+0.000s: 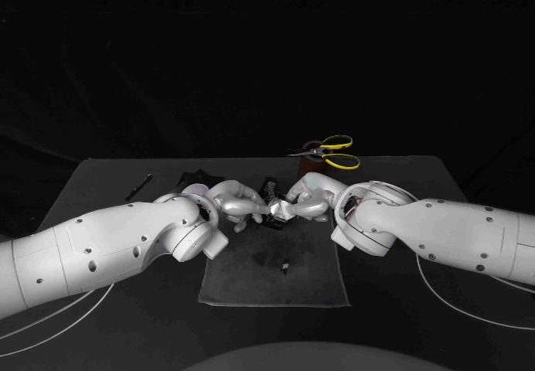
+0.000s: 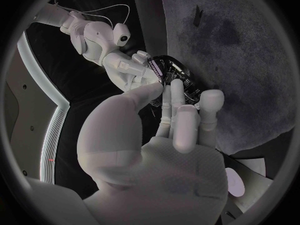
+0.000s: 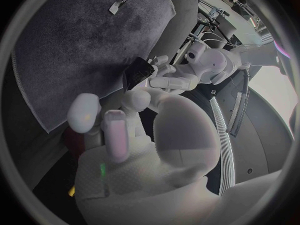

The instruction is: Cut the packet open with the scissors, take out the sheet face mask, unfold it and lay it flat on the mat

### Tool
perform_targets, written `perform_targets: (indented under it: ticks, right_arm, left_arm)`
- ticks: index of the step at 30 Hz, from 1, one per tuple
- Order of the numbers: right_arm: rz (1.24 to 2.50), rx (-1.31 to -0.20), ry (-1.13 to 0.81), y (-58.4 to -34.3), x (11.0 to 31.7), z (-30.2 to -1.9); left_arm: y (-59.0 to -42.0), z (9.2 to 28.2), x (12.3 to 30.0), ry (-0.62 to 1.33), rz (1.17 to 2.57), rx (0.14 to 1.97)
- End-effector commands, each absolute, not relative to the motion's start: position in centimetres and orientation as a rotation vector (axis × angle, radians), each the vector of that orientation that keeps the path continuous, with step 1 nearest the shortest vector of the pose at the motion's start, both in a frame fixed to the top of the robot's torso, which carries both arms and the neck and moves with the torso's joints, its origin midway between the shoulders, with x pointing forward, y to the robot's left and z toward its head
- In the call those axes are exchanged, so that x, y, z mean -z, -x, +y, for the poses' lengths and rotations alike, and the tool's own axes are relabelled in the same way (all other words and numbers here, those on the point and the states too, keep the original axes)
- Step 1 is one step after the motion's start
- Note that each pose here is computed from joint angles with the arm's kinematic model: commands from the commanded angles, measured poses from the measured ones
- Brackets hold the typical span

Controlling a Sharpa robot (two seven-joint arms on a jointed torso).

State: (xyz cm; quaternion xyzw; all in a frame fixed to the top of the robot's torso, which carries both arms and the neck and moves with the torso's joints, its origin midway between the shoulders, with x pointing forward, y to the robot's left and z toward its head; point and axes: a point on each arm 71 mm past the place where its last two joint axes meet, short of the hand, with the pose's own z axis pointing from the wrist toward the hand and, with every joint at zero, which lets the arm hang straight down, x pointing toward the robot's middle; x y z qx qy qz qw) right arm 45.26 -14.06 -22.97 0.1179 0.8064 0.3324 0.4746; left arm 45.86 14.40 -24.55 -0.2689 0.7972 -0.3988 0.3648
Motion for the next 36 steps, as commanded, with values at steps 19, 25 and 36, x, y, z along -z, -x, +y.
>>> perform_targets:
  ticks: [19, 25, 36]
  right_arm:
    - [1.981, -0.815, -0.272, -45.2, 23.0, -13.5]
    - [1.985, -0.807, -0.274, -45.3, 23.0, -13.5]
    - [1.988, -0.801, -0.261, -45.3, 23.0, -13.1]
  left_arm:
    - [-45.6, 13.3, 24.4, 0.62, 2.072, 1.049]
    - [-45.4, 12.9, 24.2, 0.601, 2.063, 1.07]
    - [-45.4, 12.4, 23.9, 0.603, 2.044, 1.078]
